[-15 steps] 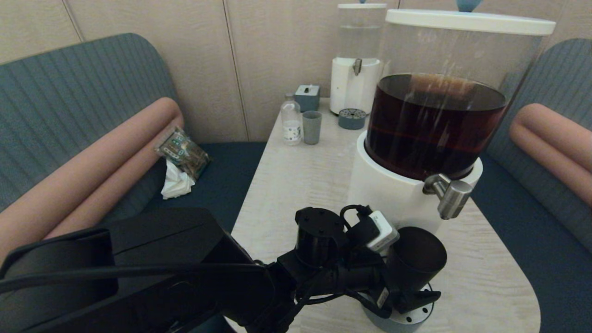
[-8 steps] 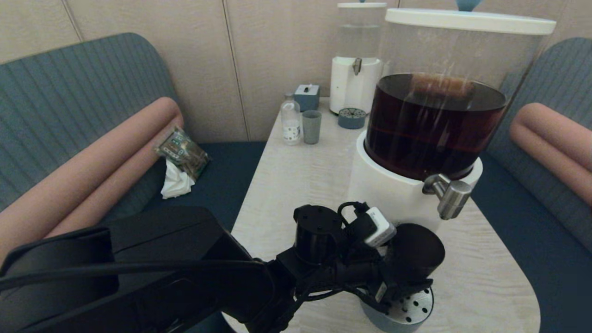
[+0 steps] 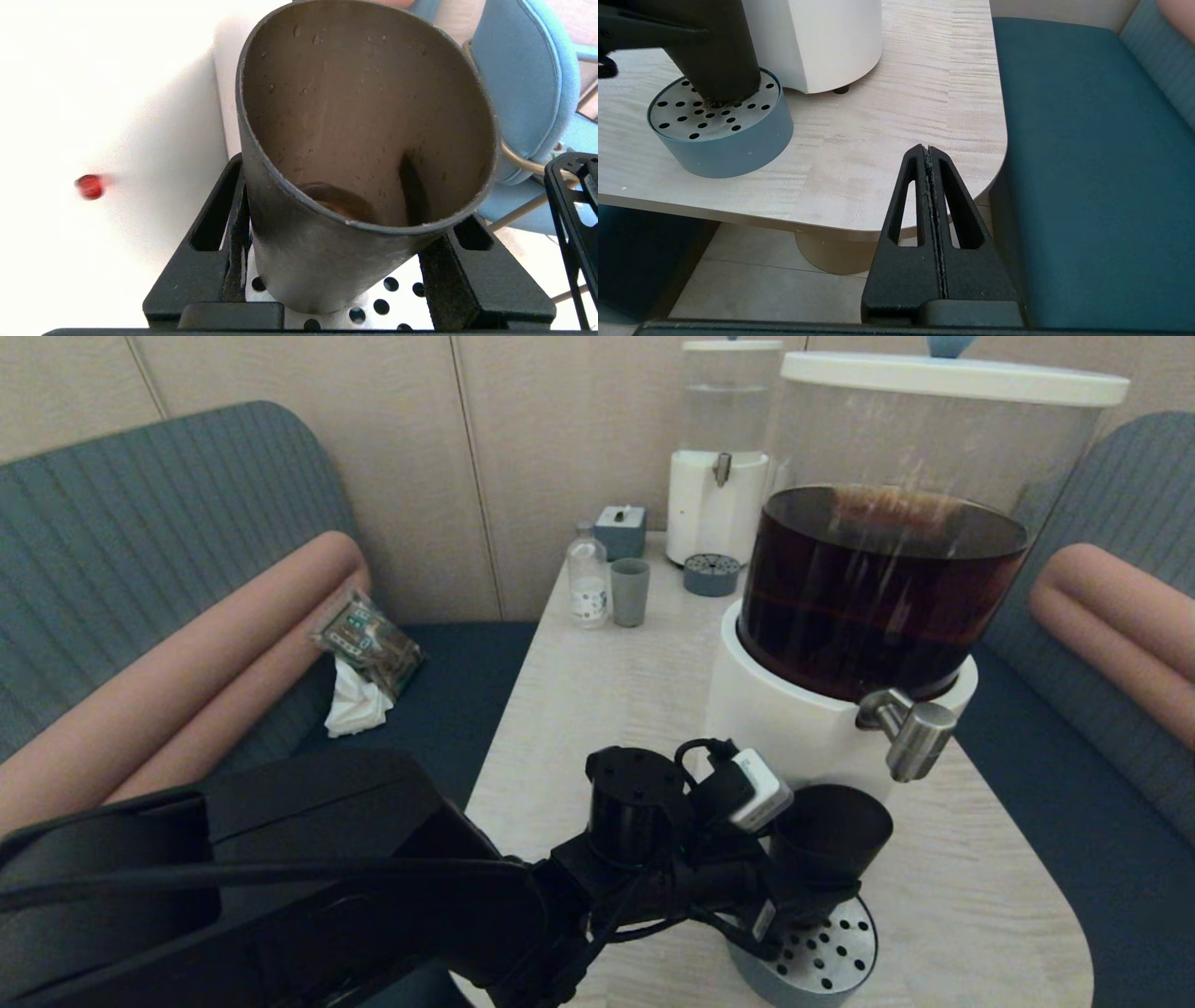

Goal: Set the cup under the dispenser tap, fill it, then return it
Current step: Place the cup next to the water dispenser

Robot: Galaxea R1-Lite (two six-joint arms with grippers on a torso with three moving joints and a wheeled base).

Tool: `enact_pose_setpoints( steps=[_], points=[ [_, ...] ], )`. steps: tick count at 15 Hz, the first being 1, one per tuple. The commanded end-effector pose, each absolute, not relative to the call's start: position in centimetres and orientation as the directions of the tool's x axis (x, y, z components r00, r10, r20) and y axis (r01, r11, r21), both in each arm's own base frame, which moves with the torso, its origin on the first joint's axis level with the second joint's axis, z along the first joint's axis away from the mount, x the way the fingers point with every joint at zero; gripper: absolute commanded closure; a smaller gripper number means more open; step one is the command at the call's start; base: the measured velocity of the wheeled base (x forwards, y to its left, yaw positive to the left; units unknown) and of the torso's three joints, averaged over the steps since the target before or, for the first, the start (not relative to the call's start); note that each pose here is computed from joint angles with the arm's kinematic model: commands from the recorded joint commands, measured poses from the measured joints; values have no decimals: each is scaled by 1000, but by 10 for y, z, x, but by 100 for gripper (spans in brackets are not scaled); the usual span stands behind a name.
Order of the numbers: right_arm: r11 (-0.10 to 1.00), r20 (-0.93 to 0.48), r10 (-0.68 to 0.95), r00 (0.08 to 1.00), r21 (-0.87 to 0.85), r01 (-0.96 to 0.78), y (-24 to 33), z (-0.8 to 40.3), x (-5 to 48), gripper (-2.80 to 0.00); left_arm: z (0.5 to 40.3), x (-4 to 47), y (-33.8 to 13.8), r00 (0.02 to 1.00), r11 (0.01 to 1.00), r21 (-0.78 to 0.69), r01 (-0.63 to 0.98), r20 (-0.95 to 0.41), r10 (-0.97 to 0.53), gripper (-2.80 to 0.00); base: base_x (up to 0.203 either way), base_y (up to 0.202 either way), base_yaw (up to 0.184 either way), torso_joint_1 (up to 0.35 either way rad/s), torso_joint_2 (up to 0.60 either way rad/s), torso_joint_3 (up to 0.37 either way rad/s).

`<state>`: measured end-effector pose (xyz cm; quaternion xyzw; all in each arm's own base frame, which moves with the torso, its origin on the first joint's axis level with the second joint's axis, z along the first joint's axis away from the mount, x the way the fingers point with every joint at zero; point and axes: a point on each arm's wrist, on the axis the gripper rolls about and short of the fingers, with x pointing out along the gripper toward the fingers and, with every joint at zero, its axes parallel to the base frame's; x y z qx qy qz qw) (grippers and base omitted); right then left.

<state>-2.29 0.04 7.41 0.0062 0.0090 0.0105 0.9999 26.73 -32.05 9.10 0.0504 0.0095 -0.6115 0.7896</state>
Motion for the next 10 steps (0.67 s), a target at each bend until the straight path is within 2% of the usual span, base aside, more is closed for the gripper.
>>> enact_pose_setpoints(
  steps=[1, 6, 10],
  points=[
    [1000, -18, 21, 1000, 13, -21, 0, 74, -23, 0, 103, 260, -314, 250, 246, 75, 966, -64, -966, 0, 0, 0, 0, 0, 0, 0],
    [1000, -18, 21, 1000, 13, -21, 0, 74, -23, 0, 124, 244, -293, 293, 289, 65, 955, -53, -955, 0, 0, 0, 0, 0, 0, 0],
    [1000, -18, 21, 1000, 13, -21, 0, 74, -23, 0, 131, 238, -278, 393, 390, 54, 919, -55, -918, 0, 0, 0, 0, 0, 0, 0]
  ],
)
